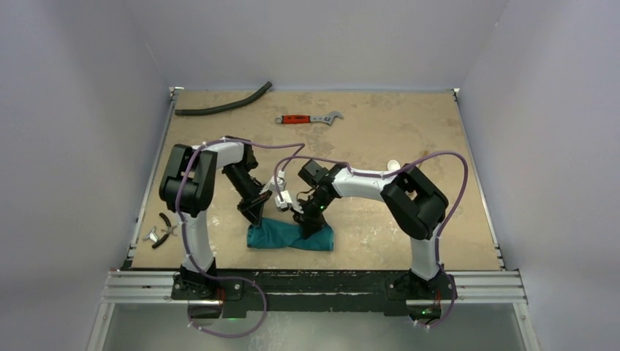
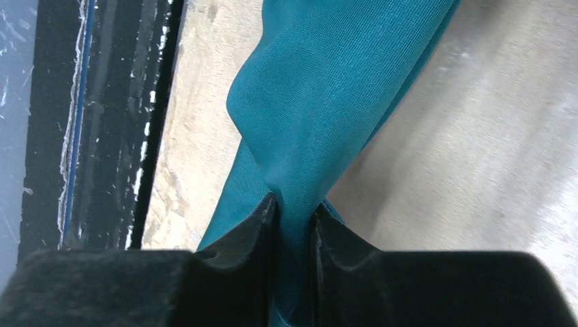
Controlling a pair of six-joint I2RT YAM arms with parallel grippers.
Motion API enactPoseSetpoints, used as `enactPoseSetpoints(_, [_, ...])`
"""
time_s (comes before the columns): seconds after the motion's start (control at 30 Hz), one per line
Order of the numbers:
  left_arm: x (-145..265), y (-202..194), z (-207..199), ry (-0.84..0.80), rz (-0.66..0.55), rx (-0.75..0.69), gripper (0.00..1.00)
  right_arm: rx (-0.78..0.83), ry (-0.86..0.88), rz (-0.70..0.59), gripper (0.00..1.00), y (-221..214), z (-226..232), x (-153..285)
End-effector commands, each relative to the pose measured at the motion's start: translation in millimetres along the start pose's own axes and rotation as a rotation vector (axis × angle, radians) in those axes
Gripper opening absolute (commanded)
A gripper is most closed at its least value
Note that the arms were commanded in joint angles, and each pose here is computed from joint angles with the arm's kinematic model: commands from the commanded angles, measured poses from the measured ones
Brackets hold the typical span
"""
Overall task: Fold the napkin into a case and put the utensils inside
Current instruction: Turn over the smaller rectangle folded napkin at the center of the board.
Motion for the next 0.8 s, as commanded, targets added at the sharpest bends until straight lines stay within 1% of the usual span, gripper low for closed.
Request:
enactPoseSetpoints(0.0, [13.9,-7.8,16.7,0.001,0.052,-0.08,0.0,-0.057,-0.02,0.043,0.28,-14.2,-15.1,10.0])
enactPoseSetpoints(0.07, [14.5,-10.4,21.5,-0.004,0.065,-0.083,0.0,-0.064,-0.023,0.048,0.33,-17.5,-21.5,7.2])
enactPoseSetpoints(0.1, [14.9,-11.1,24.0,-0.005,0.07,-0.088,0.0,-0.066,-0.022,0.05,0.37,-18.9,-23.2,5.6])
enactPoseSetpoints(0.13, [15.9,-11.4,26.3,-0.002,0.07,-0.096,0.0,-0.071,-0.022,0.05,0.44,-20.3,-24.8,4.6])
enactPoseSetpoints(0.17, [17.8,-11.0,29.3,0.005,0.068,-0.1,0.0,-0.074,-0.025,0.052,0.57,-21.1,-26.2,3.8])
enactPoseSetpoints(0.2, [20.1,-10.6,32.0,0.013,0.062,-0.103,0.0,-0.08,-0.033,0.056,0.91,-21.9,-27.5,3.6])
enactPoseSetpoints(0.23, [23.0,-9.6,34.6,0.024,0.055,-0.109,0.04,-0.086,-0.037,0.059,0.98,-22.1,-27.8,3.8])
enactPoseSetpoints(0.27, [26.1,-8.5,37.1,0.035,0.049,-0.116,0.1,-0.088,-0.043,0.061,0.99,-22.7,-27.9,4.3])
enactPoseSetpoints(0.43, [41.3,4.4,45.3,0.098,0.003,-0.139,0.32,-0.093,-0.1,0.056,0.99,-16.8,-25.1,15.8])
enactPoseSetpoints(0.47, [42.7,5.9,45.7,0.104,-0.003,-0.14,0.4,-0.093,-0.123,0.059,0.99,-15.5,-24.7,19.9])
enactPoseSetpoints(0.53, [42.7,7.0,44.8,0.108,-0.012,-0.142,0.69,-0.111,-0.187,0.073,0.99,-16.9,-25.6,27.9])
enactPoseSetpoints(0.57, [41.7,6.0,43.5,0.104,-0.012,-0.139,0.79,-0.122,-0.229,0.084,0.99,-17.8,-27.2,32.5])
enactPoseSetpoints(0.6, [40.6,5.5,41.9,0.101,-0.01,-0.138,0.84,-0.135,-0.278,0.095,0.99,-19.6,-30.5,38.4])
enactPoseSetpoints(0.63, [39.5,4.3,40.2,0.097,-0.01,-0.136,0.86,-0.152,-0.327,0.106,0.99,-21.6,-34.6,44.5])
enactPoseSetpoints(0.7, [37.5,1.7,35.9,0.092,-0.011,-0.133,0.89,-0.176,-0.385,0.095,0.99,-19.5,-39.3,56.7])
enactPoseSetpoints(0.77, [35.9,-1.6,34.0,0.107,-0.002,-0.13,0.91,-0.179,-0.407,0.071,0.99,-11.8,-40.9,62.1])
Point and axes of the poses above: each gripper's point midway between its finger pads, its own x axis back along the fingers, its own z axis along the line the jaws close on, y = z × x, the point moved 4 cm from there along x, back along the fingers, and after that the axes turned 5 degrees about -x, right-handed, at the moved point
